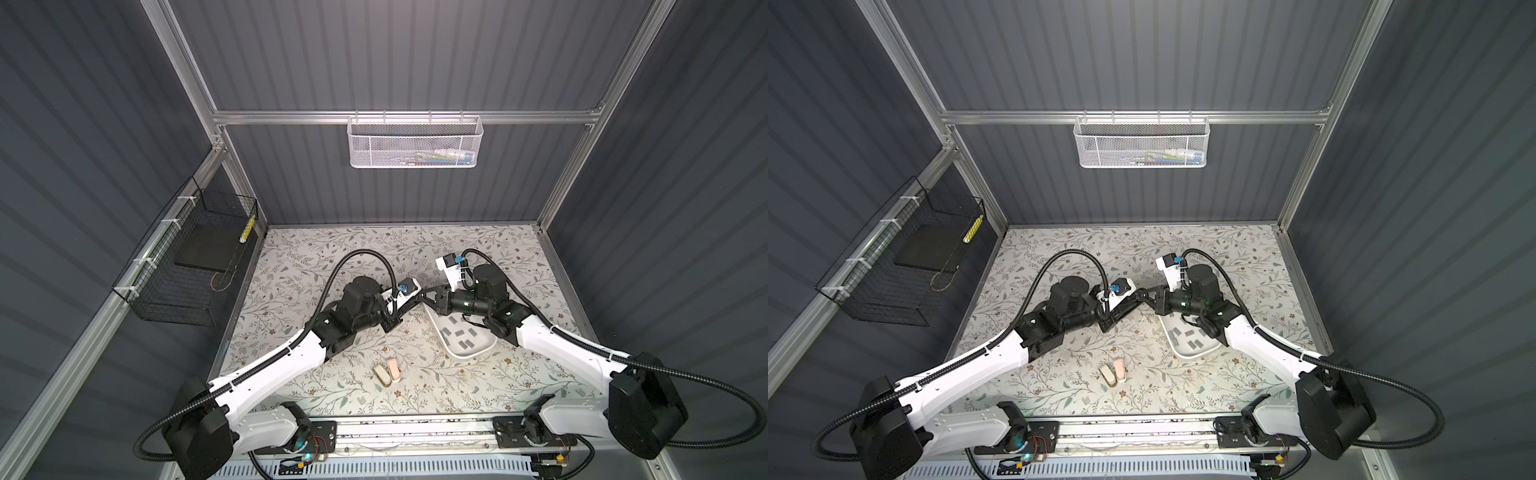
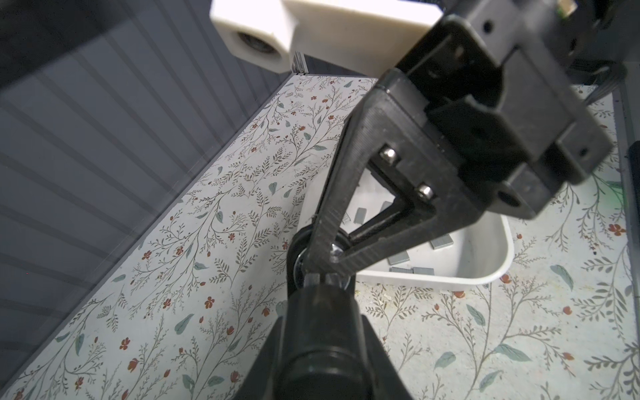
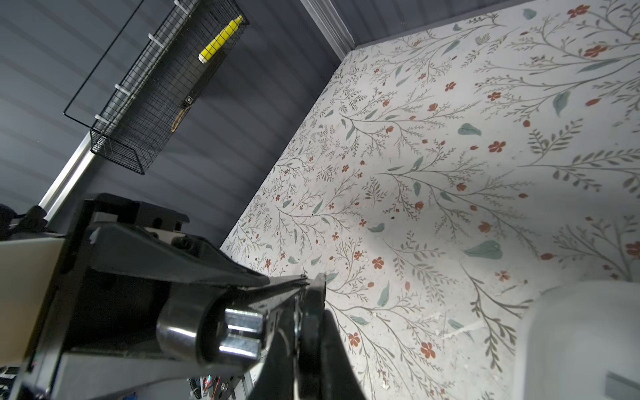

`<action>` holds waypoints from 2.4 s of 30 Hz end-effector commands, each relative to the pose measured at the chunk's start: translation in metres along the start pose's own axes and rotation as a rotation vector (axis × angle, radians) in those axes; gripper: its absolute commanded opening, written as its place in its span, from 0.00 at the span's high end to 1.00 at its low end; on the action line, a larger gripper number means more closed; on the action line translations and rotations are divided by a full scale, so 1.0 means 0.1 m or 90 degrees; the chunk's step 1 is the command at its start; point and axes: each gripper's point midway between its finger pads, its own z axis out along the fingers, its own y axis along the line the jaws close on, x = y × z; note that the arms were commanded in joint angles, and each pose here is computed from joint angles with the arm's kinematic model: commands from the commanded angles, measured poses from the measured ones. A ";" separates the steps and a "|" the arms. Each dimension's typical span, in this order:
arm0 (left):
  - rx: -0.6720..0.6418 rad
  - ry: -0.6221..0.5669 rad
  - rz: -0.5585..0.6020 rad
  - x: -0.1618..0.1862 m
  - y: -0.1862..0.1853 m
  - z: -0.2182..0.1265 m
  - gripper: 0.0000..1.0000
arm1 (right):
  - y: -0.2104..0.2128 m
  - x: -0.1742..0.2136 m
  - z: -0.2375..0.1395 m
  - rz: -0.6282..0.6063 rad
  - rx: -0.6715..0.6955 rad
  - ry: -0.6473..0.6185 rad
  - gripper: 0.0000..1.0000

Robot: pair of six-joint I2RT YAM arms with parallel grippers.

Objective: Load the staples into the stapler

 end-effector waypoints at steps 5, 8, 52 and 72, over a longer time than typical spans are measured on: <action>-0.041 -0.126 -0.075 -0.43 0.12 -0.29 1.00 | -0.62 -0.09 -0.09 0.024 0.172 -0.040 1.00; -0.026 -0.163 -0.071 -0.45 0.05 -0.35 1.00 | -0.65 -0.08 -0.06 0.035 0.179 -0.031 1.00; 0.170 -0.098 0.015 -0.24 -0.37 -0.22 1.00 | -0.07 -0.44 -0.67 -0.205 0.133 -0.188 0.56; 0.253 -0.021 0.127 0.14 -0.59 -0.06 1.00 | 0.70 0.41 -0.66 -0.466 -0.160 -0.007 0.67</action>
